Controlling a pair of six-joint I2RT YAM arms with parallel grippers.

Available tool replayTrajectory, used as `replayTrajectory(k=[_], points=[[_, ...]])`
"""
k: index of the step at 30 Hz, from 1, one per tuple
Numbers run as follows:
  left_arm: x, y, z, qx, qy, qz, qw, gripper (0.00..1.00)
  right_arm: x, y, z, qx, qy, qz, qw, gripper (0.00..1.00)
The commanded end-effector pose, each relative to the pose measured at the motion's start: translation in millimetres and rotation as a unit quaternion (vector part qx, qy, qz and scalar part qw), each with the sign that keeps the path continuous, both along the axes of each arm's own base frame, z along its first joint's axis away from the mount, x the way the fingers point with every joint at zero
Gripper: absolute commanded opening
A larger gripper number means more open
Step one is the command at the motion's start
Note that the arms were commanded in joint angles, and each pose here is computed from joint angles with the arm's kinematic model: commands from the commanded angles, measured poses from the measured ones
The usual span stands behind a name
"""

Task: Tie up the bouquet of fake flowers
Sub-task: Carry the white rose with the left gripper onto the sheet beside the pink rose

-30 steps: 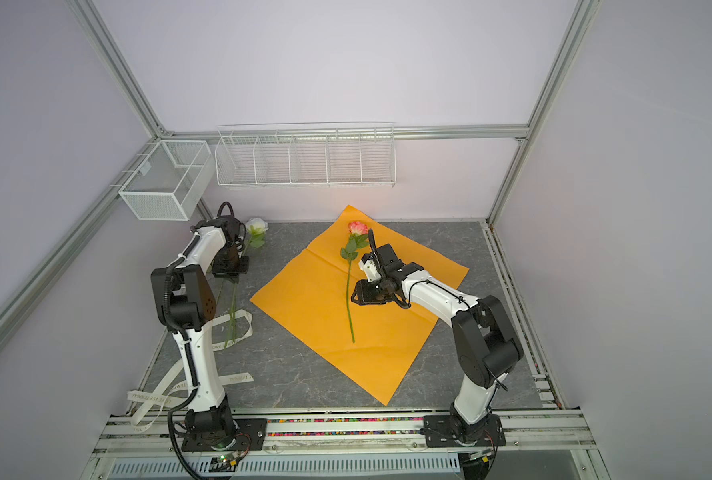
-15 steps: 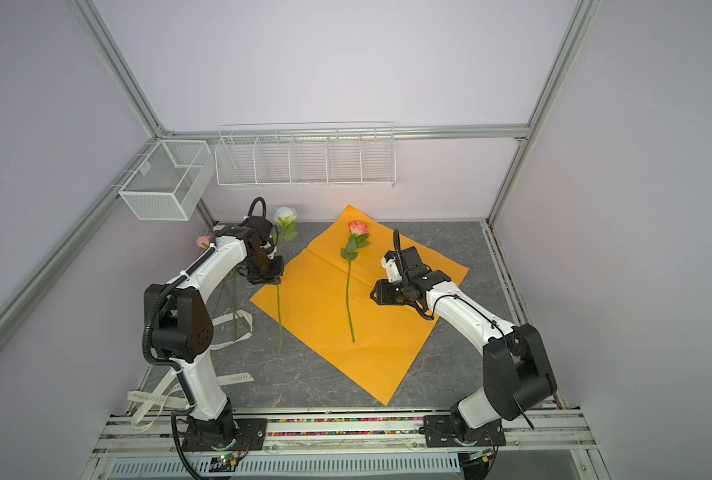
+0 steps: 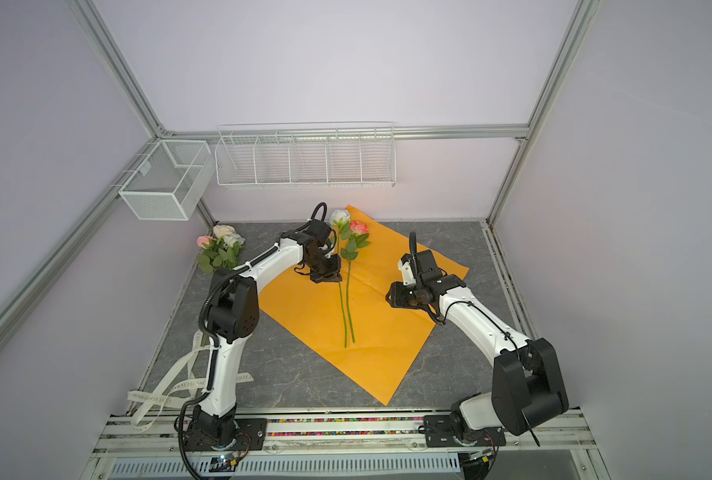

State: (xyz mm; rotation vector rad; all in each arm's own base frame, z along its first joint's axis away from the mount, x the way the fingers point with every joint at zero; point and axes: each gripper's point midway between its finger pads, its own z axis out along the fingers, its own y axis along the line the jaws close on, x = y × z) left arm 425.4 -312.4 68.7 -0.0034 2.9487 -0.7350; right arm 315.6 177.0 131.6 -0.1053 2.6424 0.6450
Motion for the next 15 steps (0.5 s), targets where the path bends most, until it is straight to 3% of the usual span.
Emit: replayTrajectory(k=[1, 11, 15], points=[[18.5, -10.1, 10.1, -0.025, -0.005, 0.021, 0.999, 0.0, -7.7, -4.2, -3.5, -0.009, 0.006, 0.007, 1.0, 0.45], [16.7, -9.4, -29.0, 0.015, 0.035, -0.017, 0.999, 0.0, -6.2, -3.1, -9.0, -0.013, 0.013, 0.01, 1.0, 0.45], [14.5, -10.8, -34.1, 0.016, 0.042, -0.02, 0.999, 0.07, -3.8, -1.0, -10.4, -0.01, 0.016, 0.011, 1.0, 0.45]])
